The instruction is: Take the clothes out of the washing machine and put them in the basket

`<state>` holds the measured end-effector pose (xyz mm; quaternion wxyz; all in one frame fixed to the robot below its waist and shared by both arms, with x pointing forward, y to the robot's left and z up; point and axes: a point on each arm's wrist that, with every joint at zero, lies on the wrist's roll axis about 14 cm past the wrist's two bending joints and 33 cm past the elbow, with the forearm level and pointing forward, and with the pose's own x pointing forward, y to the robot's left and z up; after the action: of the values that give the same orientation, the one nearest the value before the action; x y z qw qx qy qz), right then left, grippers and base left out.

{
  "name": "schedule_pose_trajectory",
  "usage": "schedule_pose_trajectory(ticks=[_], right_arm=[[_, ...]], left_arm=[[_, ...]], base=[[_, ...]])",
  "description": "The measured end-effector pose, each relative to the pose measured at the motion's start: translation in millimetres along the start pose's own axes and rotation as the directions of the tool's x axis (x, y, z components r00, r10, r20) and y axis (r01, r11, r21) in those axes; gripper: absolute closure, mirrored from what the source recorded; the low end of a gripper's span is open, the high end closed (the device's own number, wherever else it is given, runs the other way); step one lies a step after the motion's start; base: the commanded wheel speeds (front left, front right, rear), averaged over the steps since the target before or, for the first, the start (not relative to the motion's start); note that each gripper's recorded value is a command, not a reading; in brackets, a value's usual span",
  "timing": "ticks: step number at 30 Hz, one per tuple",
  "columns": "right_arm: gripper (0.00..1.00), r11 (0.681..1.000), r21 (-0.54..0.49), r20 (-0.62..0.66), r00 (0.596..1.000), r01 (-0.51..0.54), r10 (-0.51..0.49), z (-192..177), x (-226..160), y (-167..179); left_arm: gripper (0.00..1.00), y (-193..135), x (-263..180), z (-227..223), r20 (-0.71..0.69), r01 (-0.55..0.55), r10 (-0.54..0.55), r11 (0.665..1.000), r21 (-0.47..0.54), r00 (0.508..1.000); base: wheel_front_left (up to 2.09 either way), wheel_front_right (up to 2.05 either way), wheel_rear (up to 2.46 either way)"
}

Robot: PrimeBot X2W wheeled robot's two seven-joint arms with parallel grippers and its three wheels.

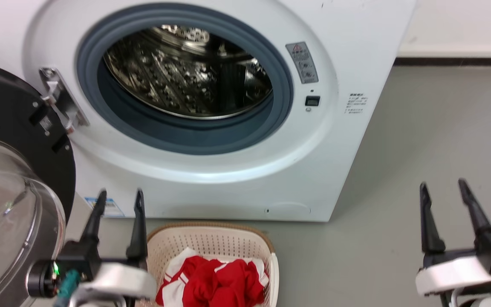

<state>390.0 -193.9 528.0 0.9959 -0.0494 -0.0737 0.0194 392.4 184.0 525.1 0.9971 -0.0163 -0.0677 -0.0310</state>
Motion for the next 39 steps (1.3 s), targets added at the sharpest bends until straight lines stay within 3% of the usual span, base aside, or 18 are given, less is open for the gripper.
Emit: schedule_pose_trajectory(ticks=[12, 35, 36, 39], right_arm=[[0.00, 0.999, 0.039, 0.010, 0.999, 0.037, -0.037, 9.2, -40.8, -8.4], [0.00, 0.998, 0.046, 0.008, 0.999, 0.043, -0.044, 8.7, -44.3, -9.8], [1.00, 0.998, 0.046, 0.005, 0.999, 0.043, -0.043, 7.8, -44.4, -9.5], [1.00, 0.998, 0.053, -0.031, 0.999, 0.043, -0.041, -3.1, -48.2, -7.8]], left_arm=[[0.00, -16.6, -40.3, -5.7, -0.029, 0.014, -0.013, 0.999, 0.039, 0.999], [0.00, -14.4, -35.3, 6.6, 0.012, -0.004, 0.004, 0.999, 0.050, 1.000], [1.00, -13.8, -35.2, 7.2, 0.014, -0.006, 0.006, 0.999, 0.049, 1.000], [1.00, -13.8, -40.5, -6.1, -0.031, -0.009, 0.011, 0.999, 0.043, 0.999]], base=[[0.00, 0.00, 0.00], [0.00, 0.00, 0.00], [0.00, 0.00, 0.00], [0.00, 0.00, 0.00]])
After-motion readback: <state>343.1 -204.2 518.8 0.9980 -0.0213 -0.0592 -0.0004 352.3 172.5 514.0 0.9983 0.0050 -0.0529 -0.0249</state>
